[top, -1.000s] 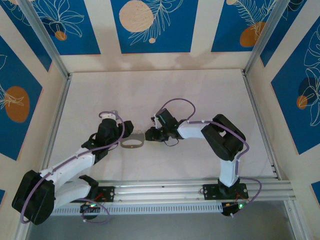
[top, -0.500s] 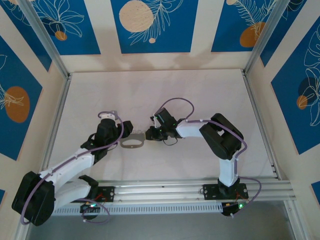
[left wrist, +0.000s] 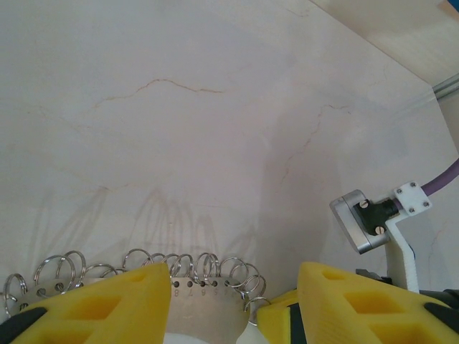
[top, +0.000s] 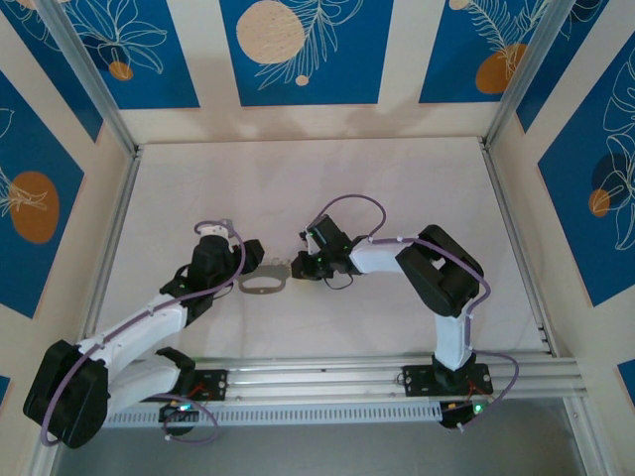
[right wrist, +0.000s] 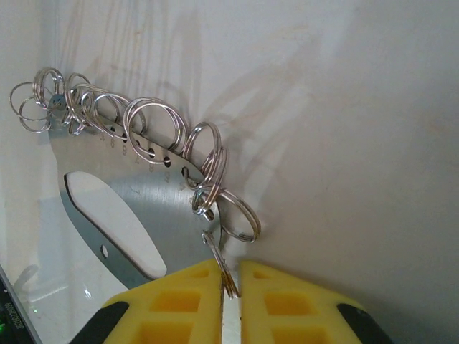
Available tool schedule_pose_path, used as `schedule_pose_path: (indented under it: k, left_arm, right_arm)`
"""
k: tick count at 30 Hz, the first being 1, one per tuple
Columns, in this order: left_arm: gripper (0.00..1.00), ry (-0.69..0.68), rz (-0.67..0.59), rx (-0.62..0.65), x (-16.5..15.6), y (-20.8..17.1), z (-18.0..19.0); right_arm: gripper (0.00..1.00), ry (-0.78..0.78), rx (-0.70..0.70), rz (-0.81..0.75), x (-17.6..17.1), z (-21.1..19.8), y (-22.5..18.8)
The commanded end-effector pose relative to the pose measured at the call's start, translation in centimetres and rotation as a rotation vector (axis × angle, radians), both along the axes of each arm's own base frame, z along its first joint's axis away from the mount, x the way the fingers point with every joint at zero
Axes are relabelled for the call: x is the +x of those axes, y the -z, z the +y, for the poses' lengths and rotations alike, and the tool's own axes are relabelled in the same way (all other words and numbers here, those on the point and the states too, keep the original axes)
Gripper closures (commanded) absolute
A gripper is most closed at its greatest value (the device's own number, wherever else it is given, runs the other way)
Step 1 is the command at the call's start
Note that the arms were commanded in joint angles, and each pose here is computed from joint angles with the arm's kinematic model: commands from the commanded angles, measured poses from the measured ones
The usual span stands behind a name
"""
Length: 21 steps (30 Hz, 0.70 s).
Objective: Put the keys on the keyring
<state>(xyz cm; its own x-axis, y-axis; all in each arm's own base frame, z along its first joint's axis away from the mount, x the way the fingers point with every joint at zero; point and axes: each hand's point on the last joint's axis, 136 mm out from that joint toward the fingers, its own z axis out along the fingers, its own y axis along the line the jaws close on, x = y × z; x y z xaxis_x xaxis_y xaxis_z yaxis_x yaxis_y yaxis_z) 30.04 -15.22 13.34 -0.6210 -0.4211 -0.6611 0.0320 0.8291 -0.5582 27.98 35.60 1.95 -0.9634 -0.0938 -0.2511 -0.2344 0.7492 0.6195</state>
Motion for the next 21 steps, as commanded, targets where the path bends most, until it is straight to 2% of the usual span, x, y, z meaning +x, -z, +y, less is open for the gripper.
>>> schedule_pose_path:
  k: [1, 3, 6, 11, 16, 21]
  left_arm:
    - [0.50, 0.004, -0.024, -0.021, 0.1, -0.6, 0.1]
    - [0.50, 0.003, -0.023, -0.023, 0.1, -0.6, 0.1]
    - [0.50, 0.005, -0.025, -0.023, 0.1, -0.7, 0.0]
    - [0.50, 0.008, -0.026, -0.025, 0.2, -1.2, -0.1]
    - [0.46, 0.012, -0.015, -0.018, 0.7, -2.8, -0.4]
    - [0.42, 0.072, -0.060, -0.014, 1.7, -6.6, -1.8]
  right_arm:
    - [0.86, 0.004, -0.015, 0.010, -0.5, -0.7, 0.0]
    - [0.88, 0.003, -0.017, 0.008, -0.6, -0.8, 0.0]
    - [1.00, 0.002, -0.018, 0.003, -0.6, -0.9, -0.1]
    - [1.00, -0.005, -0.004, -0.044, -0.4, -1.5, -1.9]
    - [1.00, -0.043, 0.015, -0.181, 0.4, -2.6, -7.0]
    - [1.00, -0.138, 0.105, -0.381, 1.3, -3.9, -14.9]
